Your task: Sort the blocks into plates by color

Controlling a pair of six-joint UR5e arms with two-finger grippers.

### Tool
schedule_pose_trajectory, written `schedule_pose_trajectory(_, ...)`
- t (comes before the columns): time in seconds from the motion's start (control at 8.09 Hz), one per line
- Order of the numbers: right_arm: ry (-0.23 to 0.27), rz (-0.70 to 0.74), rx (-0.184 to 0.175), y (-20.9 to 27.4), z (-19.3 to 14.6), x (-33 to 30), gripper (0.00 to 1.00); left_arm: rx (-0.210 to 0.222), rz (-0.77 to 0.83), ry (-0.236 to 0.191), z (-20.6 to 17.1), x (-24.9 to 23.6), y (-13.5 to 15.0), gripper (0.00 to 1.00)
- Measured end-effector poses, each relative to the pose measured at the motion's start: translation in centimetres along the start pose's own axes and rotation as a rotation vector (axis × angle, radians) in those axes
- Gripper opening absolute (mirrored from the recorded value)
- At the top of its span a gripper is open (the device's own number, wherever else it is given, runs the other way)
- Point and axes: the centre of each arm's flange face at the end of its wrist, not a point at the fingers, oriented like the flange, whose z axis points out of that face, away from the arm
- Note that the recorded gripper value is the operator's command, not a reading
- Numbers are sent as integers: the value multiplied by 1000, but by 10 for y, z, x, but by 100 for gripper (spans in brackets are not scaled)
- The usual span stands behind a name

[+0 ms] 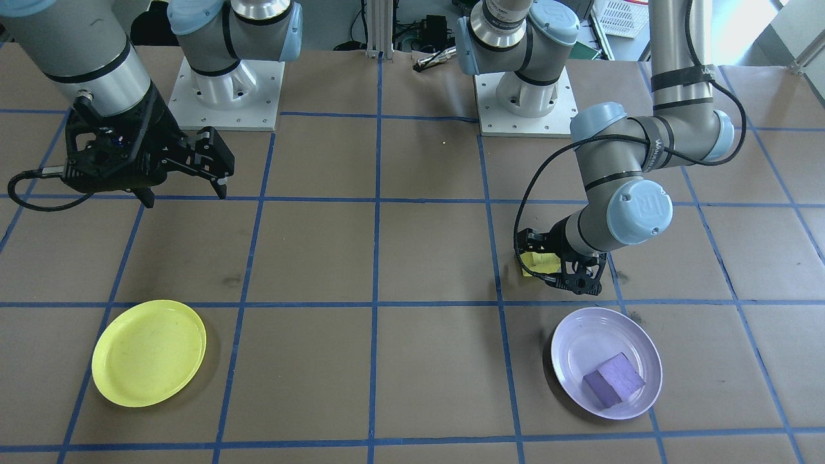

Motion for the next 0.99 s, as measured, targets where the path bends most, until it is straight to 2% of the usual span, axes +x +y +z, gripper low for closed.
schedule_pose_trajectory(0.12, 0, 2, -1, 0, 0, 0, 100, -4, 2, 2, 6, -1, 1, 74)
schedule_pose_trajectory(0.25, 0, 3, -2, 0, 1, 0, 100, -8, 5, 4, 11, -3, 1, 26)
schedule_pose_trajectory(0.49, 0, 3, 0, 0, 1, 0, 100, 8, 21, -2, 13, -5, -3, 24)
schedule_pose_trajectory(0.74, 0, 3, 3, -1, 1, 0, 100, 32, 5, -7, 7, -1, -4, 17)
schedule_pose_trajectory(0.87, 0, 3, 4, -1, 1, 0, 100, 45, -27, -4, 2, 10, -4, 9)
schedule_pose_trajectory(0.99, 0, 3, 3, -1, 1, 0, 100, 56, -49, 6, -3, 29, -4, 9)
